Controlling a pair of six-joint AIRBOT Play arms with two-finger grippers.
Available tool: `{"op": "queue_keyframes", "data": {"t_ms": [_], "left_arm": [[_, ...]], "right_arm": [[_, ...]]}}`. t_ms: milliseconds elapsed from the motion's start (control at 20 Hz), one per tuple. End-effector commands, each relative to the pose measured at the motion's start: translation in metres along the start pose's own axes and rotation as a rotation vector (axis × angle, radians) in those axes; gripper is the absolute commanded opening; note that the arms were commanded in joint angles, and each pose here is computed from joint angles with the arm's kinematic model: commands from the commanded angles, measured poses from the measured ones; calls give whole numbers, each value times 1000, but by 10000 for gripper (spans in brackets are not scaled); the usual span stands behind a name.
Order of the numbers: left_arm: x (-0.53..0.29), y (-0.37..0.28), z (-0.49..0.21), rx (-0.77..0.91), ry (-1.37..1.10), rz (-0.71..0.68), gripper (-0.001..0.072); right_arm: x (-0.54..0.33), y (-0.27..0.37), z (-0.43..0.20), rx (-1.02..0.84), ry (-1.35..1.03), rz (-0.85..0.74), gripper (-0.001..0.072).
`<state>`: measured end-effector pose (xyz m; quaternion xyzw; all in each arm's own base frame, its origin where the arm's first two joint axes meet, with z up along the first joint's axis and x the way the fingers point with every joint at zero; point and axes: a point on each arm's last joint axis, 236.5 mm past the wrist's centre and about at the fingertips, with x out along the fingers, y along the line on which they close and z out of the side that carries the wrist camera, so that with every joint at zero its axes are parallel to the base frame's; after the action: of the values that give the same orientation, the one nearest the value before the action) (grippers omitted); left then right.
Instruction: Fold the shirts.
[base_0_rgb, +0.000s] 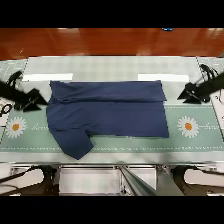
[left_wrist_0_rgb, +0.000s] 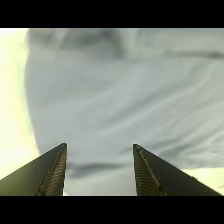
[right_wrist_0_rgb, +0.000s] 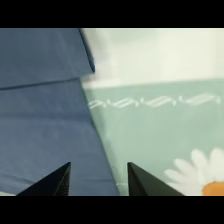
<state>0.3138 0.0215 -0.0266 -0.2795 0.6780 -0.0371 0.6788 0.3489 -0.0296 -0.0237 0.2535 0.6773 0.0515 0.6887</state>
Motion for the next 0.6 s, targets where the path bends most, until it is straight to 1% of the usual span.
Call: {"op": "queue_keyframes", "data": {"t_ms": [0,50,150,200,300,450,500,550], "left_arm": [[9,6,-49,-157,-133,-210,508],[14,14,-61,-216,-152,-249,508],[26,32,-84,-326,-132,-269,508],[33,34,-92,-362,-113,-282,508],[43,35,-101,-379,-87,-279,508],[55,63,-117,-387,-33,-136,508],[57,67,-120,-392,-22,-115,508],[58,65,-118,-389,-22,-122,508]], "right_arm": [[6,6,-38,56,-227,165,414],[9,11,-51,66,-249,215,414],[20,14,-78,86,-251,269,414],[27,15,-88,88,-235,272,414],[38,16,-102,102,-189,288,414],[39,17,-104,109,-186,294,414],[39,17,-103,109,-186,294,414],[39,17,-103,109,-188,294,414]]}}
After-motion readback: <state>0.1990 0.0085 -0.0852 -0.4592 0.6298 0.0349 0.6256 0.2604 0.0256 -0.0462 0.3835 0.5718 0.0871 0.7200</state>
